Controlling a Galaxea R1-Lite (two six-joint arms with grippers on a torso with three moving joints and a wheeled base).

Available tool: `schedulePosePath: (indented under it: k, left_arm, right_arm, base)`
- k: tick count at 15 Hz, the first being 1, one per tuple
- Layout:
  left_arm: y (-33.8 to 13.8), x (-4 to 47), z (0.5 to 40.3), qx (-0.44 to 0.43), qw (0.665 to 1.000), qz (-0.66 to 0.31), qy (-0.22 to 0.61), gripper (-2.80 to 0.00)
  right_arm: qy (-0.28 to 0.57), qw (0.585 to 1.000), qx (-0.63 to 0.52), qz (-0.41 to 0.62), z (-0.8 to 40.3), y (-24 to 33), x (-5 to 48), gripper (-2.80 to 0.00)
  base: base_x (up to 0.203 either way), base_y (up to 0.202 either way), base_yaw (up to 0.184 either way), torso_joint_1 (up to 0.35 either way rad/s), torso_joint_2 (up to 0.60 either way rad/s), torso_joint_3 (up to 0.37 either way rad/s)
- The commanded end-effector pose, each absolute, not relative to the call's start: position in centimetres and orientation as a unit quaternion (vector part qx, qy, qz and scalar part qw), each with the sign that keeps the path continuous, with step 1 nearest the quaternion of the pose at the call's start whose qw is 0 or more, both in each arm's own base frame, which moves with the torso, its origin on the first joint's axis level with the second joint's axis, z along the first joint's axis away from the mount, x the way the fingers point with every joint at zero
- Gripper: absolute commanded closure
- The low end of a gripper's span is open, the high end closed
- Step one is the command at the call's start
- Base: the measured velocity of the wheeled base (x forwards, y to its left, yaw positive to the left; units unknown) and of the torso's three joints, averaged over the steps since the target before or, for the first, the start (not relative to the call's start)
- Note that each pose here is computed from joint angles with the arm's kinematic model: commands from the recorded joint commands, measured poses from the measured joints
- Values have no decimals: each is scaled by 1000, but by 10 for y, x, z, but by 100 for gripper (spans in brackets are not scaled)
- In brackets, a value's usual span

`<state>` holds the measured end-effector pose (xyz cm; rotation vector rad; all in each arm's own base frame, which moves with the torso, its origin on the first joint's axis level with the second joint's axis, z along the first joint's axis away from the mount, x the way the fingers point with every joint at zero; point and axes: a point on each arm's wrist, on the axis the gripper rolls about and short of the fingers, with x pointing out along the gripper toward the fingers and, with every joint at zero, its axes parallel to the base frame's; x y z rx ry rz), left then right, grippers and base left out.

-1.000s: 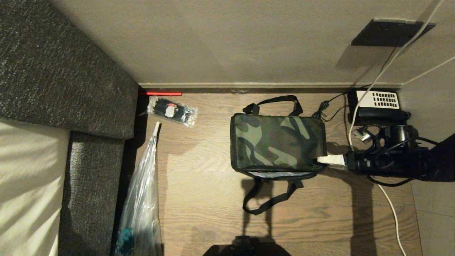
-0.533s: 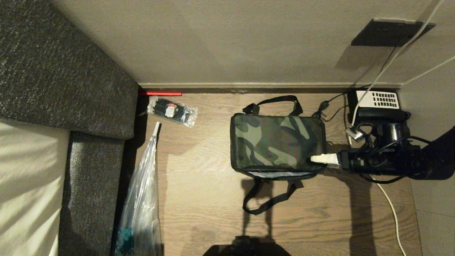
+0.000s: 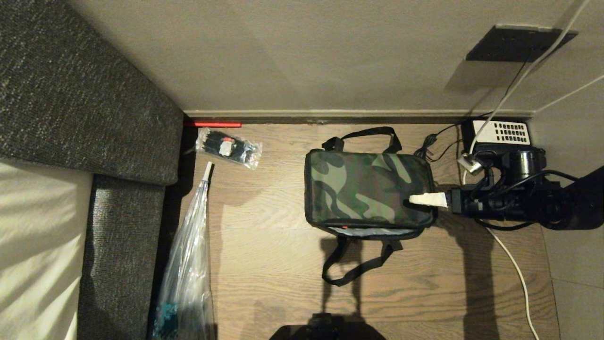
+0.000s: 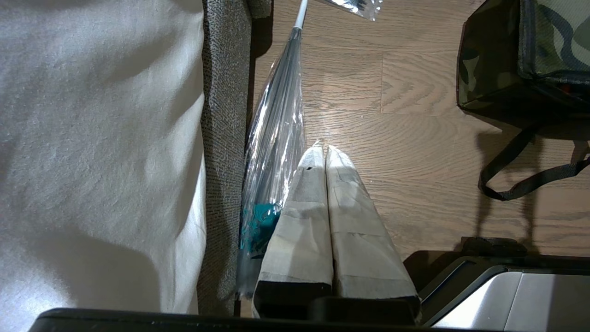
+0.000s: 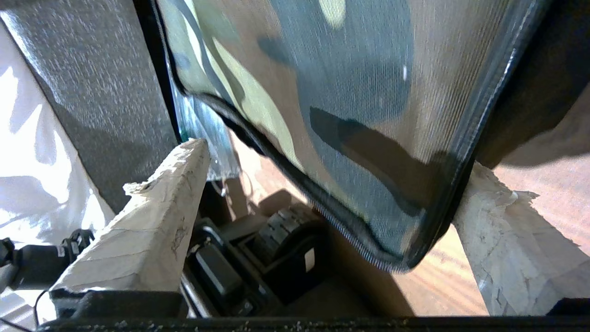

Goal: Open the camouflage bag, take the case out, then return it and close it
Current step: Open the top of the storage box

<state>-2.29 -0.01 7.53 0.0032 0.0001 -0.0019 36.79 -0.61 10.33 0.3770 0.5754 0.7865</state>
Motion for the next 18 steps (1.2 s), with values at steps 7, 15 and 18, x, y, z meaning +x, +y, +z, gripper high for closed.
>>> schedulePosePath:
  k: [7,15,18]
  left_arm:
    - [0,-23,74,2,1000,-1,2,0]
    - [0,-23,74,2,1000,-1,2,0]
    - [0,-23,74,2,1000,-1,2,0]
  right_arm:
    - [223,882,157,384,140,-7,369,-280]
    - [202,885,168,384,160,-6,371,-280]
    - [185,889,160,386,172,-6,375,-280]
  base:
    - [0,0,0,0,0,0]
    - [0,0,0,0,0,0]
    - [0,0,0,0,0,0]
